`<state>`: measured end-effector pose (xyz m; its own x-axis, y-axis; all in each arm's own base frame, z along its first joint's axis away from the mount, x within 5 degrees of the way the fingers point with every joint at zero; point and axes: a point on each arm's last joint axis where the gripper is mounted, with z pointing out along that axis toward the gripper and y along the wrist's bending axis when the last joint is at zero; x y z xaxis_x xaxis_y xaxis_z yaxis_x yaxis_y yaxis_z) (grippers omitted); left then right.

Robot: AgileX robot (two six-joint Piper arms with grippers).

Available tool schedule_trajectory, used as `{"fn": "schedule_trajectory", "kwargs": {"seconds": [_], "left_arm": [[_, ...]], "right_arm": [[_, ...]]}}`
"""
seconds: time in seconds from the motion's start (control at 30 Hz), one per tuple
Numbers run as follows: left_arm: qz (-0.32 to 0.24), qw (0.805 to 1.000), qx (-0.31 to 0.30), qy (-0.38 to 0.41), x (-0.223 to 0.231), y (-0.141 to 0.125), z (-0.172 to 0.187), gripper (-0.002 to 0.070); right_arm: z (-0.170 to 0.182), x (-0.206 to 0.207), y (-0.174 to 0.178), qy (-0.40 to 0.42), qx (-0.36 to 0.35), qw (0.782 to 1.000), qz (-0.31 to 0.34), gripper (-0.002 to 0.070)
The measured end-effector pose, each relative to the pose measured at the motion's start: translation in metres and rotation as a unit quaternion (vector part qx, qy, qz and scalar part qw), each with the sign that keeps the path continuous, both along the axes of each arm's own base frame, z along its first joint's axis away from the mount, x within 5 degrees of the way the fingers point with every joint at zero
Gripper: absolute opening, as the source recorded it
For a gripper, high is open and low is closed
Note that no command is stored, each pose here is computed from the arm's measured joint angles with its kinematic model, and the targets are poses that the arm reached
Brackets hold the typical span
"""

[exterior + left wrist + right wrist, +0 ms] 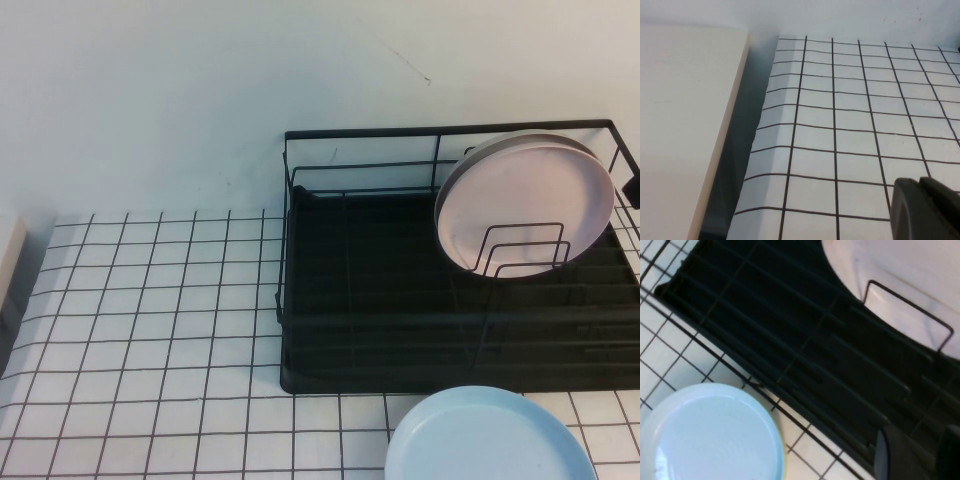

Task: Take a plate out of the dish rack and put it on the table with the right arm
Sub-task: Grasp the plate from the shelf

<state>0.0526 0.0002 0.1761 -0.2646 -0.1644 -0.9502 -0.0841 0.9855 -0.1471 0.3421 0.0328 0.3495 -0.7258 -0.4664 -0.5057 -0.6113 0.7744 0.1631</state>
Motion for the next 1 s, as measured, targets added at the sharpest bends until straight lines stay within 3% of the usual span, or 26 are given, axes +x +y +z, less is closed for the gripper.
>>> {"fn": "schedule_trajectory", "kwargs": {"seconds": [0.17, 0.37, 0.5, 0.63, 1.0], "left_arm": [[0.0, 1.0, 0.0, 0.0, 0.0, 0.0, 0.0, -0.0003], [0.0, 1.0, 0.0, 0.0, 0.0, 0.0, 0.0, -0.0003], [0.0, 1.0, 0.0, 0.0, 0.0, 0.0, 0.0, -0.0003], [0.0, 1.0, 0.0, 0.0, 0.0, 0.0, 0.0, -0.0003], [0.0, 1.0, 0.0, 0.0, 0.0, 0.0, 0.0, -0.0003]], "right_arm": [[-0.014, 0.017, 0.002, -0.075, -0.038, 0.99, 0.117, 0.021], [-0.027, 0.038, 0.003, -0.158, -0.077, 0.965, 0.193, 0.0382], [-0.047, 0.053, 0.008, -0.19, -0.068, 0.948, 0.247, 0.0423], [-0.055, 0.059, 0.01, -0.221, -0.08, 0.926, 0.294, 0.0419], [-0.052, 0.063, 0.009, -0.279, -0.119, 0.889, 0.343, 0.0342]]}}
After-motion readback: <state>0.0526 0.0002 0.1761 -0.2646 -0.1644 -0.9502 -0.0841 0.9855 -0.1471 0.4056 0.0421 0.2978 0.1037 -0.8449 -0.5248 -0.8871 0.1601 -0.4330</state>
